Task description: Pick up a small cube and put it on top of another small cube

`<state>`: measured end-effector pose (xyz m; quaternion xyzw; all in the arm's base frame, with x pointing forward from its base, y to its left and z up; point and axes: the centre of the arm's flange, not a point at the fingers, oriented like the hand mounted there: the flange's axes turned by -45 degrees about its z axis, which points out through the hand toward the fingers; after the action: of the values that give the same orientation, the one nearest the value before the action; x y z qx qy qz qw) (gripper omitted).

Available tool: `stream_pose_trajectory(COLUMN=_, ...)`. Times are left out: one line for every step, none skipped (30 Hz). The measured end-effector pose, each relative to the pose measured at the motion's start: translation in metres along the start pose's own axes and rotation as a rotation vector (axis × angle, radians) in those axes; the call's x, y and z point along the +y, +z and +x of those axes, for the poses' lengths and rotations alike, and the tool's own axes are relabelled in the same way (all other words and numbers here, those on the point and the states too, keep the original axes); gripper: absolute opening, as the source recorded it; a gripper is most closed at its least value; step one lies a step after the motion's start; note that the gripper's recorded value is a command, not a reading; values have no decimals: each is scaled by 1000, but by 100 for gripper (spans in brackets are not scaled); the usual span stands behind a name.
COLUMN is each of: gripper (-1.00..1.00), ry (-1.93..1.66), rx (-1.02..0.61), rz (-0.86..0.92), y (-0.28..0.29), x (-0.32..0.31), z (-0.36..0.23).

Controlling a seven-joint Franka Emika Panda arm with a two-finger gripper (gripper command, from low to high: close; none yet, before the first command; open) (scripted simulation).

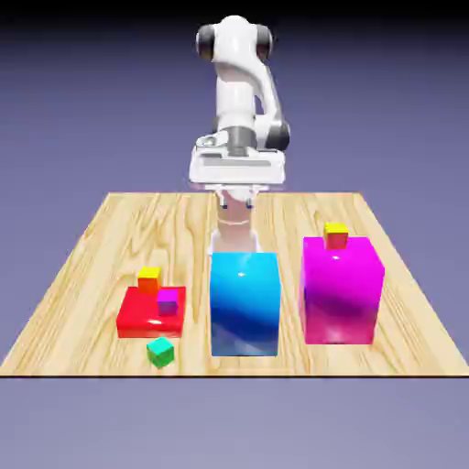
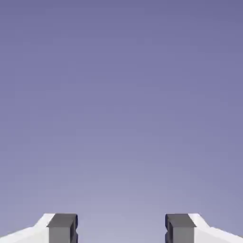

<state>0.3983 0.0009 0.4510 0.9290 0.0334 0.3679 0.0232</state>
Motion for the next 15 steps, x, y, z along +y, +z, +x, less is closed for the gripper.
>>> stream_pose_trajectory(gripper=0, ry=-26, rx=-30, rz=-20, y=8, x=2, z=3)
stream_pose_trajectory(gripper=0, ry=-50, rx=-61, rz=-39, y=16, x=5, z=5)
stream_pose_trajectory(gripper=0, ry=-74, rx=-93, rz=-56, y=24, x=8, z=7)
stream_pose_trajectory(gripper=0, ry=-97, rx=-125, rz=-73, y=33, x=11, z=9)
stream_pose_trajectory(gripper=0, ry=-119, rx=-157, rz=-88, y=42, x=14, z=10)
stream_pose_trajectory(gripper=0, ry=-140, rx=-189, rz=-102, y=51, x=18, z=11)
stream_pose_trajectory(gripper=0, ry=-160, rx=-221, rz=-115, y=59, x=22, z=12)
stream_pose_trajectory(gripper=0, ry=-179, rx=-253, rz=-127, y=68, x=26, z=13)
stream_pose_trajectory(gripper=0, ry=-197, rx=-285, rz=-138, y=77, x=31, z=13)
stream_pose_trajectory(gripper=0, ry=-215, rx=-317, rz=-147, y=86, x=35, z=13)
stream_pose_trajectory(gripper=0, ry=-231, rx=-348, rz=-156, y=95, x=41, z=13)
stream_pose_trajectory(gripper=0, ry=-247, rx=-378, rz=-164, y=103, x=46, z=12)
stream_pose_trajectory(gripper=0, ry=-262, rx=-407, rz=-171, y=111, x=52, z=12)
stream_pose_trajectory(gripper=0, ry=-275, rx=-436, rz=-177, y=120, x=58, z=11)
stream_pose_trajectory(gripper=0, ry=-287, rx=-464, rz=-182, y=128, x=65, z=10)
